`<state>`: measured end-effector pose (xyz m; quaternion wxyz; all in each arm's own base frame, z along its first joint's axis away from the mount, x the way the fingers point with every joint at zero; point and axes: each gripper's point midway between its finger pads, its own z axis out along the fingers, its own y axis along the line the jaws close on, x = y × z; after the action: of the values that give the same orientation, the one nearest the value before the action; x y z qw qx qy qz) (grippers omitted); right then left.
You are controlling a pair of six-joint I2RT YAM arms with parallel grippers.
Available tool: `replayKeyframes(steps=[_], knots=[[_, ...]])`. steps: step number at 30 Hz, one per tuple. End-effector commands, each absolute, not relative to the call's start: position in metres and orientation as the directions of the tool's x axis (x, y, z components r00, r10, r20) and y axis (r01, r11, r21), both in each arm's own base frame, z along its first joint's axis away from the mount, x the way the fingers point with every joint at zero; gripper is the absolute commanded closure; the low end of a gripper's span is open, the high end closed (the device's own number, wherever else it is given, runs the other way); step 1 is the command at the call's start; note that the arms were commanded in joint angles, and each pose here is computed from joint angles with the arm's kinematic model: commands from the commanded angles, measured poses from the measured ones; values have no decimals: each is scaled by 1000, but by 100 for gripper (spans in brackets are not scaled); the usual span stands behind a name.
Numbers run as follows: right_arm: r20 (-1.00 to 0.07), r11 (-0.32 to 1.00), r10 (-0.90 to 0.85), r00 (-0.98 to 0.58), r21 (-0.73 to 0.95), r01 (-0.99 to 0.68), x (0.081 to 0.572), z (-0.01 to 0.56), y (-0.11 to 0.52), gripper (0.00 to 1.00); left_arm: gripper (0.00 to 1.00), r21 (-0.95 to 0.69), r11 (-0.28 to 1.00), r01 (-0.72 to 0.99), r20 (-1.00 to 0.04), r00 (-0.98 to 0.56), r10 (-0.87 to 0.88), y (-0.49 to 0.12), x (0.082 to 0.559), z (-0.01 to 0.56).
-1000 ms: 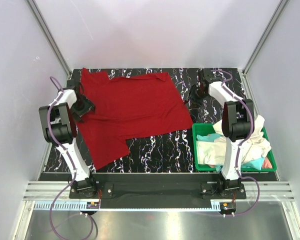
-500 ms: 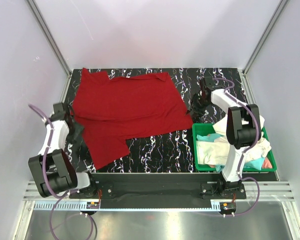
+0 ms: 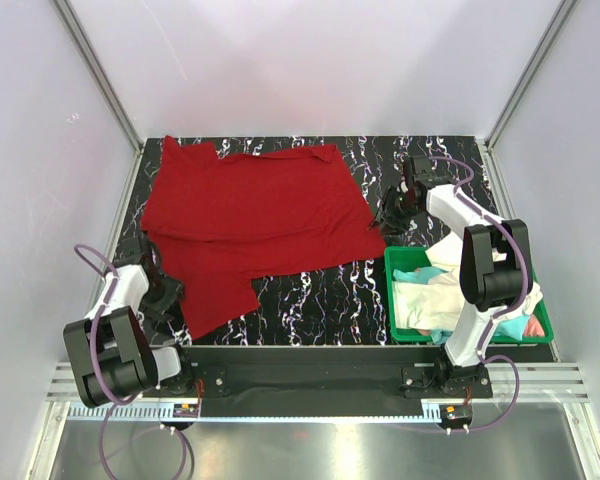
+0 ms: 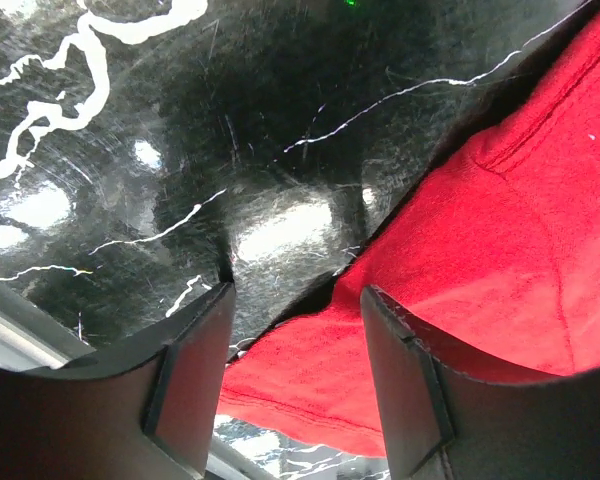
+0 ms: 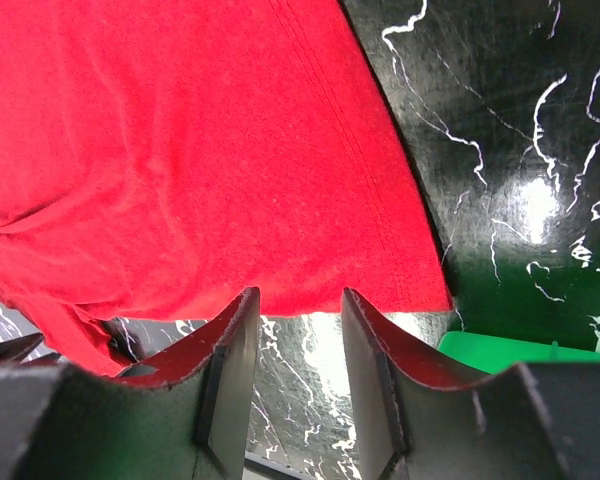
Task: Fold and stack the t-shirts
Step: Fold the tshirt
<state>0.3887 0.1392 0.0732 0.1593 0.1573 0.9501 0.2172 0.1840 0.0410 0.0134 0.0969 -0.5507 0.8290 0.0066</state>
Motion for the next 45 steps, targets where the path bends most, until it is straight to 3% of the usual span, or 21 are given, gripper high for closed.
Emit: replayKeyframes(steps=[1,7,13,19,21,34,45], knots=[[-272,846,359,-893,498,189,386,90,147,55,41,-155,381,-912,-142,-361,-922,33,190,6],[-244,854,350,-904,481,200,376,77,144,55,48,-215,375,-901,-149,-349,-925,29,197,7],[-236,855,348,-907,477,204,375,73,144,55,62,-263,365,-893,-137,-339,-931,26,212,3],[-231,869,345,-910,444,217,374,65,139,55,93,-255,367,-894,-142,-341,-929,29,215,10],[-222,879,343,-913,419,229,372,61,136,55,99,-232,378,-896,-160,-348,-924,33,211,12],[-210,915,360,-909,268,301,377,45,112,52,100,-150,314,-938,-146,-293,-945,26,164,19],[-159,936,322,-933,199,290,381,23,106,50,100,-218,325,-920,-234,-274,-933,42,195,44]])
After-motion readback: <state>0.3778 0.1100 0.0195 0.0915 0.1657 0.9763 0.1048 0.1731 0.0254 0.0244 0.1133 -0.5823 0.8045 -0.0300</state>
